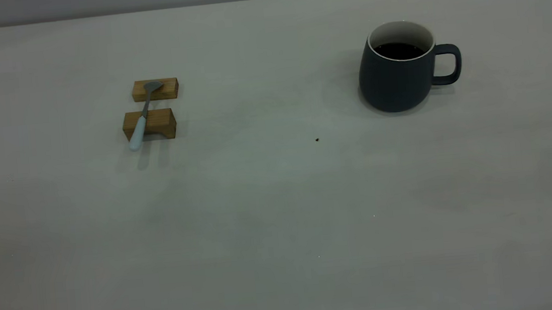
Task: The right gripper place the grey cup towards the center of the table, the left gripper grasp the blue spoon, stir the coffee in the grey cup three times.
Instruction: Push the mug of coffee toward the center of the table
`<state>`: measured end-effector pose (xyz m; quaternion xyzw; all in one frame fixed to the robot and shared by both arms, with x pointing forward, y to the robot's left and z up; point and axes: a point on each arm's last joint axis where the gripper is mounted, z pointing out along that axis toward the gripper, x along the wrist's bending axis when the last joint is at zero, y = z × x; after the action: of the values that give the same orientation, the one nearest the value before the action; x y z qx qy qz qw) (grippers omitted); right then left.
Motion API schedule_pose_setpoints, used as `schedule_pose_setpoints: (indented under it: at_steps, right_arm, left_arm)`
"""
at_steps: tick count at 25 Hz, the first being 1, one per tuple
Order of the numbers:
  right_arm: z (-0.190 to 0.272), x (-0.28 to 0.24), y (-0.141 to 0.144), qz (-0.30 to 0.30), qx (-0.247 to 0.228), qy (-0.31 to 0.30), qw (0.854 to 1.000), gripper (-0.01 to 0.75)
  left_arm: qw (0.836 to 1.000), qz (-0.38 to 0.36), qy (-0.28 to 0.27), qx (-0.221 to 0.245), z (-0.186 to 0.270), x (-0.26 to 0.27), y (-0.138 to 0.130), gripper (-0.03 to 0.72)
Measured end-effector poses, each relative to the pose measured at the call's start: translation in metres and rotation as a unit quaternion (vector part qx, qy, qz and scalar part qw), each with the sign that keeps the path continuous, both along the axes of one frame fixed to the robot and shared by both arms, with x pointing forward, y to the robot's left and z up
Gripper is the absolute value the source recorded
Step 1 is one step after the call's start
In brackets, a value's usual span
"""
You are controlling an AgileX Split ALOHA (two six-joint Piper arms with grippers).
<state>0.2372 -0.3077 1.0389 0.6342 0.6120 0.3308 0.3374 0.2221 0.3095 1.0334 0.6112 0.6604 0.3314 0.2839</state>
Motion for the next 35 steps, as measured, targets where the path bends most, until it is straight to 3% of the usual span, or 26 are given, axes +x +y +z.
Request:
schedule_pose_setpoints:
  at_steps: [9, 14, 20, 27, 35]
  right_arm:
    - [0.009, 0.034, 0.007, 0.024, 0.002, 0.051, 0.998, 0.509]
    - [0.011, 0.093, 0.017, 0.071, -0.019, 0.057, 0.996, 0.612]
    - [-0.007, 0.169, 0.026, 0.116, -0.061, 0.11, 0.985, 0.628]
    - [-0.034, 0.265, 0.034, 0.183, -0.124, 0.188, 0.957, 0.589]
    - [-0.104, 0.354, 0.046, 0.289, -0.175, 0.252, 0.907, 0.583]
  left_arm:
    - [1.0, 0.0, 0.0, 0.0, 0.0, 0.0, 0.0, 0.403]
    - [1.0, 0.0, 0.001, 0.0, 0.0, 0.0, 0.0, 0.403]
    - [1.0, 0.0, 0.001, 0.0, 0.0, 0.0, 0.0, 0.403]
    - [1.0, 0.0, 0.001, 0.0, 0.0, 0.0, 0.0, 0.403]
    - [1.0, 0.0, 0.001, 0.0, 0.0, 0.0, 0.0, 0.403]
